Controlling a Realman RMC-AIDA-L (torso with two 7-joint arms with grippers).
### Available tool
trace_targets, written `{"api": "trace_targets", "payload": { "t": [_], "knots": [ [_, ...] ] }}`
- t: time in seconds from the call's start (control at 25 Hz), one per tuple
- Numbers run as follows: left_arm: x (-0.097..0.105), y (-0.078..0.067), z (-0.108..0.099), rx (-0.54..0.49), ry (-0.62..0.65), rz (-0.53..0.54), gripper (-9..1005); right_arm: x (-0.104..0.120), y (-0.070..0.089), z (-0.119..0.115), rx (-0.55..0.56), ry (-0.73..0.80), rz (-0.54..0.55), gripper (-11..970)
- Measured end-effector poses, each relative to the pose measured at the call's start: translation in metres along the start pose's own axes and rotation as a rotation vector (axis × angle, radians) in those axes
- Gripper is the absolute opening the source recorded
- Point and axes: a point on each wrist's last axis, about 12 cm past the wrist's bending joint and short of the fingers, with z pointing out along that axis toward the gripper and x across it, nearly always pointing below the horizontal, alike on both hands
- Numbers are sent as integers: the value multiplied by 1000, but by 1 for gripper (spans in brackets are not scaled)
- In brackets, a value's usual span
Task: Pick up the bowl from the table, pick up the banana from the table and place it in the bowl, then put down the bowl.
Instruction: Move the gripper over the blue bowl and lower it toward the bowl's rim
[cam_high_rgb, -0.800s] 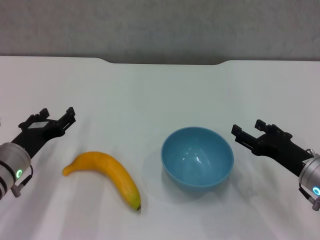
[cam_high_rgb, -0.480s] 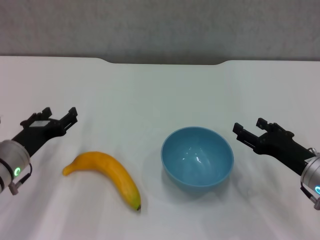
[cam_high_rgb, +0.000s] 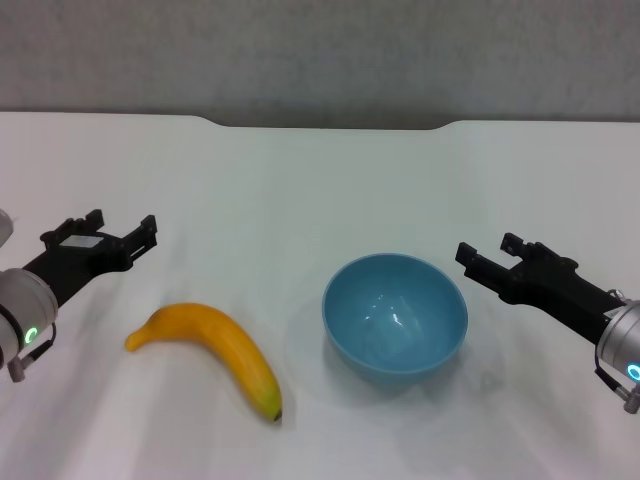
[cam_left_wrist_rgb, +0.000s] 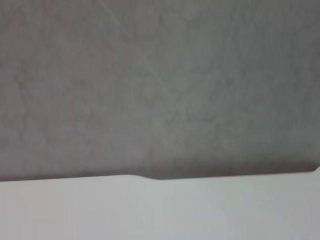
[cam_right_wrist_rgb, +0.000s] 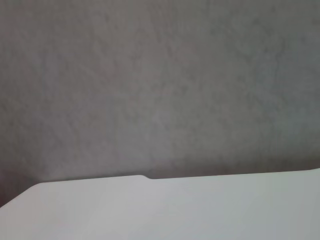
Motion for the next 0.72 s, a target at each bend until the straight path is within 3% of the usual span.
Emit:
{"api": "trace_targets", "payload": {
  "t": [0.4,0.72],
  "knots": [
    [-13,-11,-5,-98,30,131,785,-29,-7,9,-6,131,21,847],
    [-15,-12,-8,-101,21,133,785,-68,-19,-3,67,232,-35,847]
  ]
}}
